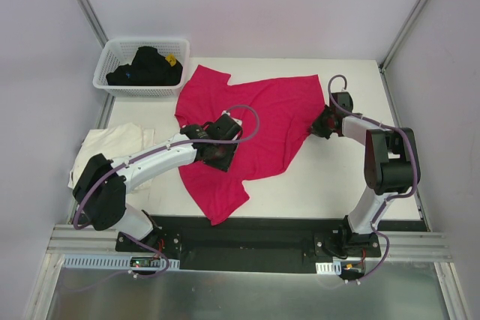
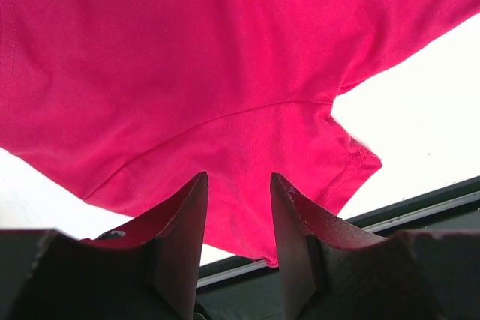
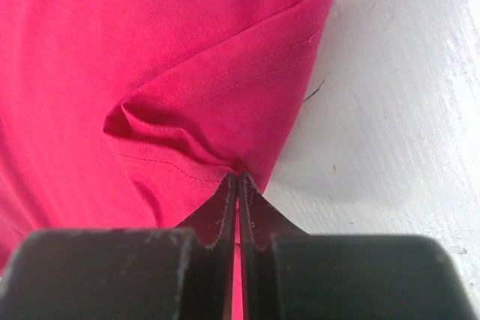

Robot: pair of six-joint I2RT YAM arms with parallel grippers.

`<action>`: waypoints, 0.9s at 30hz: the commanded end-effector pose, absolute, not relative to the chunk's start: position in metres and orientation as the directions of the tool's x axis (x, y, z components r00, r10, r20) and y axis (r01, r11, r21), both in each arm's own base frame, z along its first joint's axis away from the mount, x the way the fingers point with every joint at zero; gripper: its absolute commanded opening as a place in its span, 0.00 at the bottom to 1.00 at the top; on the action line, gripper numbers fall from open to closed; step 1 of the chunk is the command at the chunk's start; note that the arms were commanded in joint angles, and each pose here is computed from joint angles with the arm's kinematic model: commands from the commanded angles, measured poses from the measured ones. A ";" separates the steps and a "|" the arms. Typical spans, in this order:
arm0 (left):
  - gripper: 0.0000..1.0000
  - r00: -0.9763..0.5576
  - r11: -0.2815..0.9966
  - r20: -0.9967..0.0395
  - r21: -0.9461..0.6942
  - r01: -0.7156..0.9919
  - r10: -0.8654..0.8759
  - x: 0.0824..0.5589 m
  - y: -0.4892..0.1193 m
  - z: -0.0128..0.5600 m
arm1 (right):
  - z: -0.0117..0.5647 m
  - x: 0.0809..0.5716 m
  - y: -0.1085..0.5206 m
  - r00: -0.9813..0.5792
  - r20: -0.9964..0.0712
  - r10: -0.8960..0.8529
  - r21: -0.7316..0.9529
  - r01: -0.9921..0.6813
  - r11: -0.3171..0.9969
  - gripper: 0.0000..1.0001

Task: Fold and stack the t-shirts
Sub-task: Grap the side of the flattened tshirt closest away from the robot with both arms

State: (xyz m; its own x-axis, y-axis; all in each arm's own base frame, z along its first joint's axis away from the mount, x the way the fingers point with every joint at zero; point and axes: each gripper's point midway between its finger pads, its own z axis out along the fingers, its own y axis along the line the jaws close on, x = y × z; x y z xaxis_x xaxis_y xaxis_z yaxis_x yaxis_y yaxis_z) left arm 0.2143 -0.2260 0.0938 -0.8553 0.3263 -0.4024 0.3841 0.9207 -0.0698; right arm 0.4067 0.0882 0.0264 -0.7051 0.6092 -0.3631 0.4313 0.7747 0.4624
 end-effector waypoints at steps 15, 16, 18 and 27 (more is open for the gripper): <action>0.37 -0.856 0.925 -0.428 -0.104 0.366 0.291 0.203 -0.221 0.102 | 0.095 0.377 0.078 -0.618 -0.464 0.635 0.526 0.384 0.759 0.01; 0.37 -0.855 0.925 -0.430 -0.105 0.366 0.290 0.202 -0.221 0.103 | 0.091 0.369 0.077 -0.623 -0.455 0.636 0.520 0.394 0.758 0.01; 0.37 -0.850 0.922 -0.440 -0.110 0.370 0.289 0.200 -0.219 0.105 | 0.101 0.359 0.078 -0.617 -0.464 0.636 0.532 0.380 0.757 0.01; 0.37 -0.835 0.916 -0.478 -0.137 0.376 0.271 0.195 -0.215 0.117 | 0.130 0.299 0.063 -0.587 -0.534 0.608 0.489 0.372 0.789 0.01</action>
State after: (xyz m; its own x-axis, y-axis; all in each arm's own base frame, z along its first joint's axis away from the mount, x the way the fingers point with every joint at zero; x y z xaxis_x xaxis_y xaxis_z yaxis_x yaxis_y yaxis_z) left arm 0.2016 -0.2146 0.1087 -0.8451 0.2789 -0.4560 0.3658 0.9238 -0.1130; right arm 0.3232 0.0738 0.1082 -0.6205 0.6189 -0.4816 0.3731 0.7732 0.5128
